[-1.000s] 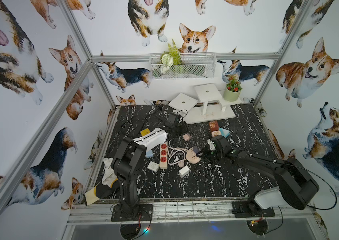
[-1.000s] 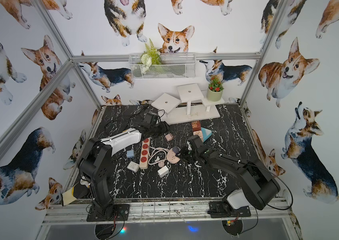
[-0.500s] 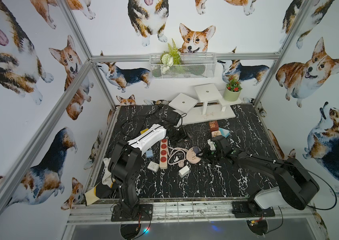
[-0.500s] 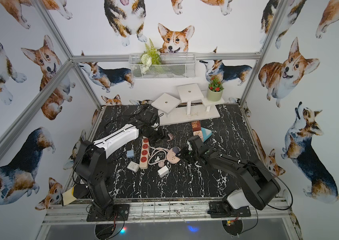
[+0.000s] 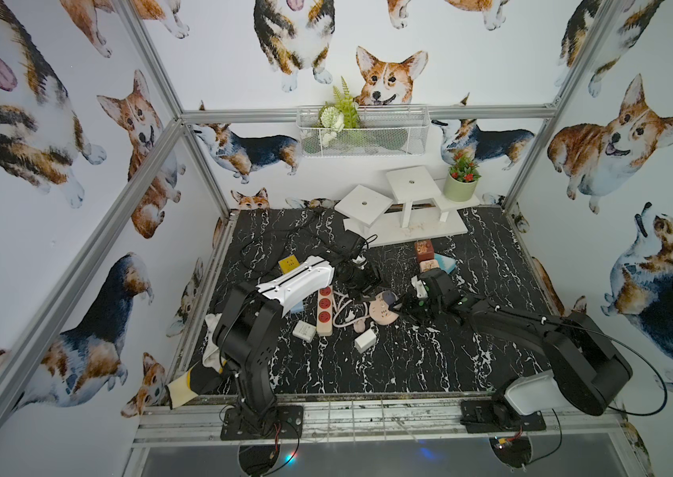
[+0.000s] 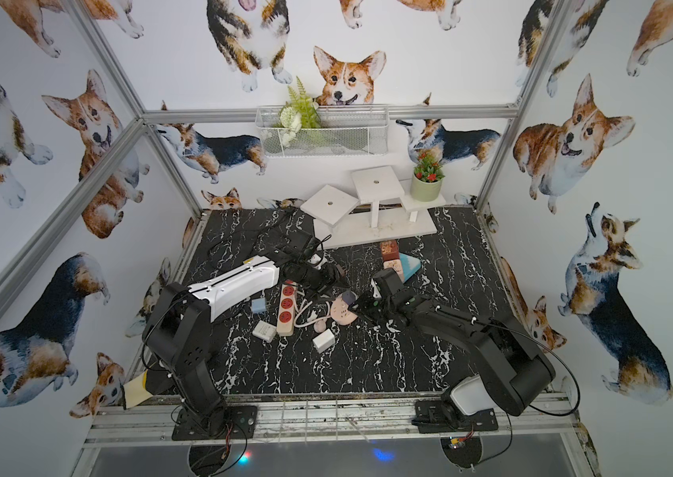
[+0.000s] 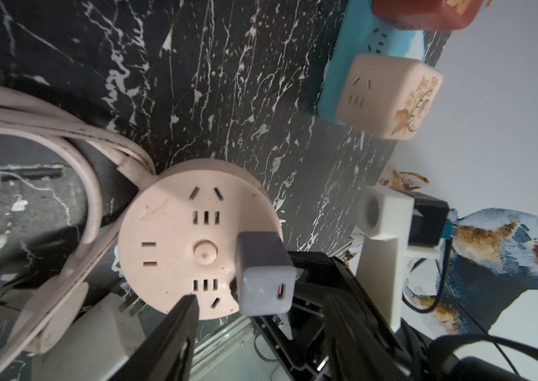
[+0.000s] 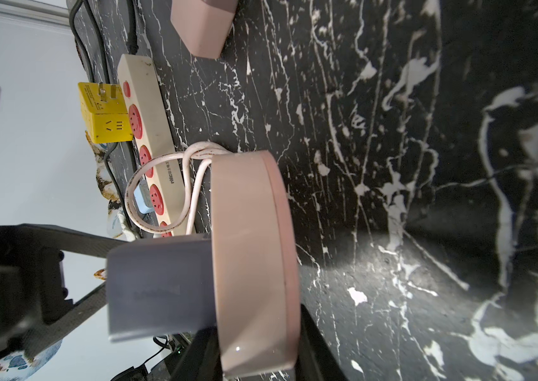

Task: Pull the plug off the socket
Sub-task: Remove the plug from the socket.

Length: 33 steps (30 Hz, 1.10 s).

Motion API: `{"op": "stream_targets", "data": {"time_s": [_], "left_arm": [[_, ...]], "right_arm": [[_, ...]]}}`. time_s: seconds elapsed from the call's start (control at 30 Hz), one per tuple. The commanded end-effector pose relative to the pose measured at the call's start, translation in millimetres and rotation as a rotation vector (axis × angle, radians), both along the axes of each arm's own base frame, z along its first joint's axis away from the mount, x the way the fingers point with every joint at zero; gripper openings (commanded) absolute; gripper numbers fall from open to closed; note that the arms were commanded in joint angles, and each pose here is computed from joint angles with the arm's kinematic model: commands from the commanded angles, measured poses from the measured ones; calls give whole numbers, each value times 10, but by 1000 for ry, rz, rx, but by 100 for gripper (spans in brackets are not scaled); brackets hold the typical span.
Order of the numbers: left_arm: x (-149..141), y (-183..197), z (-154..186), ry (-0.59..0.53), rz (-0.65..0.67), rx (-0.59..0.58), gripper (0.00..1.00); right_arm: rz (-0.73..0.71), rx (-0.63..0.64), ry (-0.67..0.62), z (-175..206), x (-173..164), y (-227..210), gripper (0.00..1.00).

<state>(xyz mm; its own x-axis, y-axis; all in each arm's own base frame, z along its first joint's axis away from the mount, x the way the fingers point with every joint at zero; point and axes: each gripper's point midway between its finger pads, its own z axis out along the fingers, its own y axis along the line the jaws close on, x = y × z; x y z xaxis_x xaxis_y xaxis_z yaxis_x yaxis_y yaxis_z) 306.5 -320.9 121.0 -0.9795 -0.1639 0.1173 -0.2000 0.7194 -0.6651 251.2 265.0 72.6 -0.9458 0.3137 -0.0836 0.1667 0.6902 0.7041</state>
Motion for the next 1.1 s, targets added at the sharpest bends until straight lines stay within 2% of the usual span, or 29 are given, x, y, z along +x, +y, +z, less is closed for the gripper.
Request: {"op": "stream_targets", "data": {"time_s": [0.0,0.1,0.33,0.43,0.63,0.7,0.83,1.07], "left_arm": [[-35,-51,-1,23,-24,11,63],[-76,-69,-66,42,-52,58,61],[-122,-117,-162,90,-56,82,51],[-142,-123,-197,112,-55,86,44],[-76,-147,-158,86,-48,80,35],[-61,-172,-152,89,-53,74,28],[-47,-166,-108,78,-61,82,0],[34,-18,-37,108,-1,74,0]], "right_arm": [[-13,-165,103,-316,-212,-270,0],[-13,-166,100,-324,-208,-270,0],[-14,-163,104,-349,-209,-260,0],[-11,-159,104,-351,-197,-241,0],[-7,-158,105,-379,-213,-226,0],[-7,-161,107,-390,-224,-230,0],[-38,-187,125,-448,-267,-318,0],[-105,-276,195,-668,-425,-576,0]]}}
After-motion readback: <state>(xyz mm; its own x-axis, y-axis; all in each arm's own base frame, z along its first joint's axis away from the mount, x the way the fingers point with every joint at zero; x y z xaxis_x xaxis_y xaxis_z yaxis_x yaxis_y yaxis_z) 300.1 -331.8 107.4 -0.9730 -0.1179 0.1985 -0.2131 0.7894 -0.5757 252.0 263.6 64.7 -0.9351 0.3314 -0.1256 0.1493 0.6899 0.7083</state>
